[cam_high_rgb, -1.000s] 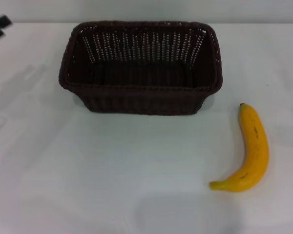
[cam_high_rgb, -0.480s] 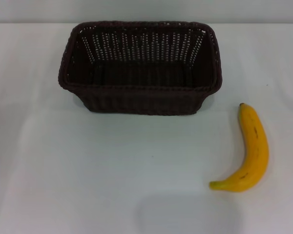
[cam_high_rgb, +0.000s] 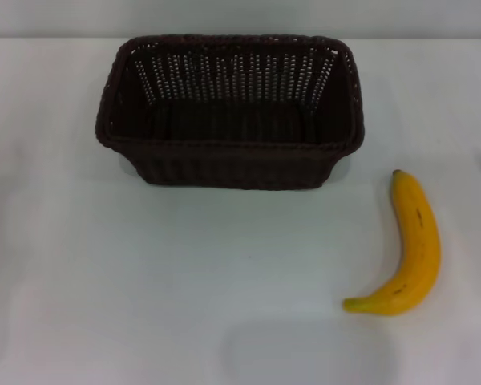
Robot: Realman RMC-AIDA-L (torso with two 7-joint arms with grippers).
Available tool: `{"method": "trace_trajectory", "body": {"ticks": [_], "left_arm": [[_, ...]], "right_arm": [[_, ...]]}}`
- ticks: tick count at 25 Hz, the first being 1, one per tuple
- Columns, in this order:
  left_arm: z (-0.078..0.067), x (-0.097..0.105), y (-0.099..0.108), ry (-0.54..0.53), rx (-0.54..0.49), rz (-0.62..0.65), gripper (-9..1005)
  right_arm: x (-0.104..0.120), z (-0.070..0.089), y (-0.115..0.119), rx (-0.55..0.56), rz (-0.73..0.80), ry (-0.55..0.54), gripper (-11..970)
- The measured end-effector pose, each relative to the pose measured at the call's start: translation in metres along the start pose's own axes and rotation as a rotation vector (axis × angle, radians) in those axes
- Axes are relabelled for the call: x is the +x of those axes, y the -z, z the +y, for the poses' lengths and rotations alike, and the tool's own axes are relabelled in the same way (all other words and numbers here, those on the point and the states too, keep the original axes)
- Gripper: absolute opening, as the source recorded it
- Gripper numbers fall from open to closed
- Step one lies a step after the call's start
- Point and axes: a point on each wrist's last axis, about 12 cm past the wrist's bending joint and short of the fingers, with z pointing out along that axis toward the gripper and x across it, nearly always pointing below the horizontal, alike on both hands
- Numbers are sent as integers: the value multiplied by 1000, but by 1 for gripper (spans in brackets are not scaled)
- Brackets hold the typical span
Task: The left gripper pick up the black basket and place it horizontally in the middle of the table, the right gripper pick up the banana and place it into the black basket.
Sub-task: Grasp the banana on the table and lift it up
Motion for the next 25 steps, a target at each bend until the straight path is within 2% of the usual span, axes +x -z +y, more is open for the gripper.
{"method": "trace_trajectory", "body": {"ticks": [3,7,11,18,25], "left_arm": [[4,1,-2,-12,-57,9,811],[3,1,-5,-52,-58,8,814],[2,0,-8,-59,-60,10,814],[2,0,-10,-70,-109,-14,813],[-3,0,-17,-76,-113,-12,813]], "right_arm": [[-16,29,-6,24,78,60,868],[-34,69,-7,105,143,135,868],[-43,101,-7,164,186,190,868],[-23,150,-18,228,320,232,860],[-13,178,-28,259,399,261,852]]}}
